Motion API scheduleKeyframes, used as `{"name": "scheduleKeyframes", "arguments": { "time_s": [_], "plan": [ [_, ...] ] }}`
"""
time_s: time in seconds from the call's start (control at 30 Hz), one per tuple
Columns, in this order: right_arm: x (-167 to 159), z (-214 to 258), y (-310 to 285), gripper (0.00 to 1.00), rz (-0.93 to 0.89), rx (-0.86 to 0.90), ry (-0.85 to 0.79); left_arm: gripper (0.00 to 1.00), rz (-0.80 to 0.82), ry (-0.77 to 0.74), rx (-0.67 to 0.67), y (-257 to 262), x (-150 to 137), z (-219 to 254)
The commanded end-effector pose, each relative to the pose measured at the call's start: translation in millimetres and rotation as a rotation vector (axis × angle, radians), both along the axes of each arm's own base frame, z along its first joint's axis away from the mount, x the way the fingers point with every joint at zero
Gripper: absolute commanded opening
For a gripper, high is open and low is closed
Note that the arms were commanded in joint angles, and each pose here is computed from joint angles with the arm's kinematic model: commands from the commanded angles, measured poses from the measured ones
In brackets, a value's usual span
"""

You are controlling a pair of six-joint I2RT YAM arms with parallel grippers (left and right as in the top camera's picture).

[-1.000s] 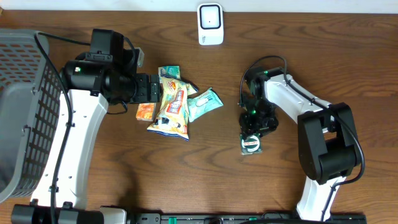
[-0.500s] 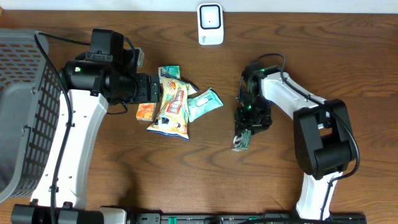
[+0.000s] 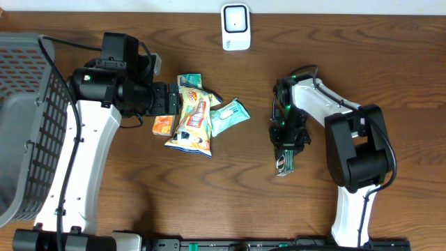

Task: Scan the item barcode
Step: 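Grasp the Zam-Buk tin with the right gripper and lift it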

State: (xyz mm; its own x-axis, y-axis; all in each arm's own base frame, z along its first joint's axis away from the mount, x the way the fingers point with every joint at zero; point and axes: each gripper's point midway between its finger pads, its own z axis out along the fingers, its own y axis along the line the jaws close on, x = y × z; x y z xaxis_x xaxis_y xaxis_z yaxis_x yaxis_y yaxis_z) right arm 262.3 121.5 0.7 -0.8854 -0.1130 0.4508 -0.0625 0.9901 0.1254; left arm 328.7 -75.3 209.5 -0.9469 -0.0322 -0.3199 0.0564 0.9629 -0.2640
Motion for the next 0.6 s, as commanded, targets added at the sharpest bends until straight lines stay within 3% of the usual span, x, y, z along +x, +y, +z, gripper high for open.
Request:
{"name": "scheduleKeyframes", "arguments": {
  "time_s": [0.0, 0.07, 0.23, 0.33, 0.43, 0.53, 0.57],
  "plan": [
    [21.4, 10.9, 1.9, 0.16, 0.025, 0.005, -0.051, 0.94, -0.013, 0.01, -0.002, 0.3, -0.7, -4.1],
    [26.9, 20.6, 3.6, 0.07, 0.025, 0.007, -0.058, 0.94, -0.013, 0.01, -0.002, 0.3, -0.7, -4.1],
    [30.1, 37.1, 12.4, 0.06, 0.008, 0.047, -0.047, 0.94, -0.013, 0.01, -0.002, 0.3, -0.7, -4.1],
    [32.1, 44.6, 33.1, 0.01, -0.057, 0.181, -0.028, 0.94, -0.013, 0.01, -0.002, 0.3, -0.7, -4.1],
    [53.5, 74.0, 83.8, 0.01, -0.229, 0.566, -0.018, 0.94, -0.013, 0.01, -0.002, 0.3, -0.7, -4.1],
    [87.7, 138.3, 121.6, 0.01, -0.401, 1.041, 0.007, 0.94, -0.013, 0.01, -0.002, 0.3, -0.7, -4.1],
    [96.3, 153.6, 124.5, 0.01, -0.446, 1.127, 0.03, 0.94, -0.013, 0.01, -0.002, 0.3, -0.7, -4.1]
  ]
}}
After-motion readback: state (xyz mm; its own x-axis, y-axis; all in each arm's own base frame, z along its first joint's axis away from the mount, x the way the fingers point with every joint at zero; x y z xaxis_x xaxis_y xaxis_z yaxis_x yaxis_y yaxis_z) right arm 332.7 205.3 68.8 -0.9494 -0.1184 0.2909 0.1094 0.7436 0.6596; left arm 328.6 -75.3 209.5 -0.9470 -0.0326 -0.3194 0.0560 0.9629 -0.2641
